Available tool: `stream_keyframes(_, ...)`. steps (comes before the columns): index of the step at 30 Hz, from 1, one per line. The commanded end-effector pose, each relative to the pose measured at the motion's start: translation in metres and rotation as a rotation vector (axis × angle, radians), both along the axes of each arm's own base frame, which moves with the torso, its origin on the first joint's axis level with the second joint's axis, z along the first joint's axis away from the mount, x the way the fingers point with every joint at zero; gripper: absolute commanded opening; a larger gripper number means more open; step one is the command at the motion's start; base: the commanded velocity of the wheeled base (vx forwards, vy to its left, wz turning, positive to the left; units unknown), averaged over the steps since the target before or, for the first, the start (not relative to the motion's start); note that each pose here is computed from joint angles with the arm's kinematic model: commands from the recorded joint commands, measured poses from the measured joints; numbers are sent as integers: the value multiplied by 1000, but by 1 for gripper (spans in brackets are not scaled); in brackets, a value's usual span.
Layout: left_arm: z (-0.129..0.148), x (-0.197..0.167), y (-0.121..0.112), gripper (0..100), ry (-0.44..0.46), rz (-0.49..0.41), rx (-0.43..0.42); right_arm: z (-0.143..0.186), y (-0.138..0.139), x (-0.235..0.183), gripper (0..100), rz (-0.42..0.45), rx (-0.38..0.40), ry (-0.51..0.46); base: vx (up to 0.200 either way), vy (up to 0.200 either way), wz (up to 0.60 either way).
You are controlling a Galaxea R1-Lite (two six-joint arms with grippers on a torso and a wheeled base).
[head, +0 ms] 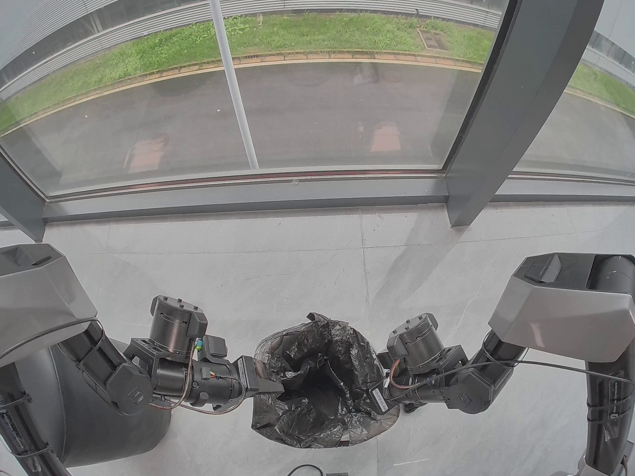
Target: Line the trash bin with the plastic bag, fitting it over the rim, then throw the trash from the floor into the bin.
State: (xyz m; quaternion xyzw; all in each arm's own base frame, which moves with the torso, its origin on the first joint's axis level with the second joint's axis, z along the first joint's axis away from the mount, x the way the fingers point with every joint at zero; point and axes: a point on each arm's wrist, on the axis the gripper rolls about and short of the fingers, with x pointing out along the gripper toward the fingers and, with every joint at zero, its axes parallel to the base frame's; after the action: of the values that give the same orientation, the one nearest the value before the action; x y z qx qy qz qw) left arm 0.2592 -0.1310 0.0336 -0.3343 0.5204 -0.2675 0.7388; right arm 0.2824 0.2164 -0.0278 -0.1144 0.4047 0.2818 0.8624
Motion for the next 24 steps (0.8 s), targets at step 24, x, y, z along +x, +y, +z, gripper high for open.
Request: stream_keyframes(24,-4,10,-5,0,-21,-14,-8,29,-13,-8,0,-79,4,-138,0,0,0)
